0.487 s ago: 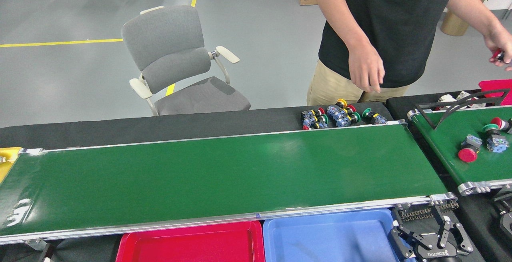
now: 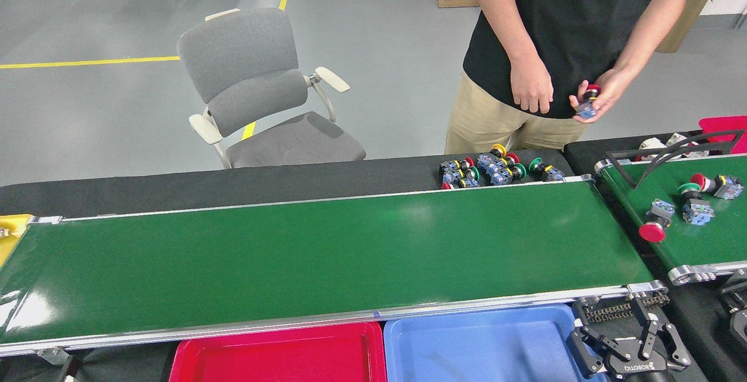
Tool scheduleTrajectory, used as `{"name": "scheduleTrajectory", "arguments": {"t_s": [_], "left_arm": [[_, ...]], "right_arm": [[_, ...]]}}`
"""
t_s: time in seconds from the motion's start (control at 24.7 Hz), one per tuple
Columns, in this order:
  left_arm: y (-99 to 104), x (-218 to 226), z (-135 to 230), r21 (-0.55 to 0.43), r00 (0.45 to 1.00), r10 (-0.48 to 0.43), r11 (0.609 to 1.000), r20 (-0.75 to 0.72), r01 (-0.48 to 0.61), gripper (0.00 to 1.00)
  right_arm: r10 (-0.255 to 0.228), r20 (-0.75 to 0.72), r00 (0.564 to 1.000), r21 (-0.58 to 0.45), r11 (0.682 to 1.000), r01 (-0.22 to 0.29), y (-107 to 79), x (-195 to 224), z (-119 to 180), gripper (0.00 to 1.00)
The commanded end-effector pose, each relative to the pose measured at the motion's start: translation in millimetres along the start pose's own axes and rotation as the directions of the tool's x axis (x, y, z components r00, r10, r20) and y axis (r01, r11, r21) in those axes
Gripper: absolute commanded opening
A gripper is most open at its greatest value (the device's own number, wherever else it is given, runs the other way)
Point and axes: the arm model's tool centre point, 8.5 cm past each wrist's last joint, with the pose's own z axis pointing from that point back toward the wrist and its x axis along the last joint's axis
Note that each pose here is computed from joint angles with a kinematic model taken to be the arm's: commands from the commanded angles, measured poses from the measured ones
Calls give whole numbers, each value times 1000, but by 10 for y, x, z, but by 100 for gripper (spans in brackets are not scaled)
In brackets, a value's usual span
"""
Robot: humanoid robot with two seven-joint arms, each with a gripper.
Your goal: Pick switch part from conveyor to tray
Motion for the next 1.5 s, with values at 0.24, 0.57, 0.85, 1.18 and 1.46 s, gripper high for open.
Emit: {"name": "scheduleTrajectory", "arguments": {"t_s": [0.24,0.57,0.85,1.18,1.46], "left_arm": [[172,-45,-115,58,1000,-20,998,1,20,100],[202,-20,-195,72,1000,-18,997,7,18,100],[211,71,-222,79,997,-9,997,81,3,100],[179,67,-245,68,998,-2,998,67,-2,100],[149,-5,-264,60,1000,-2,998,0,2,100]], "right_arm": [[-2,-34,999,49,999,4,-45,-25,-127,100],[-46,-33,998,84,995,49,-29,68,-631,100],[-29,-86,996,124,992,39,16,283,-1061,100],[-31,-85,996,201,978,48,129,413,-1460,67],[2,-25,1000,202,979,3,131,506,-1457,7]]}}
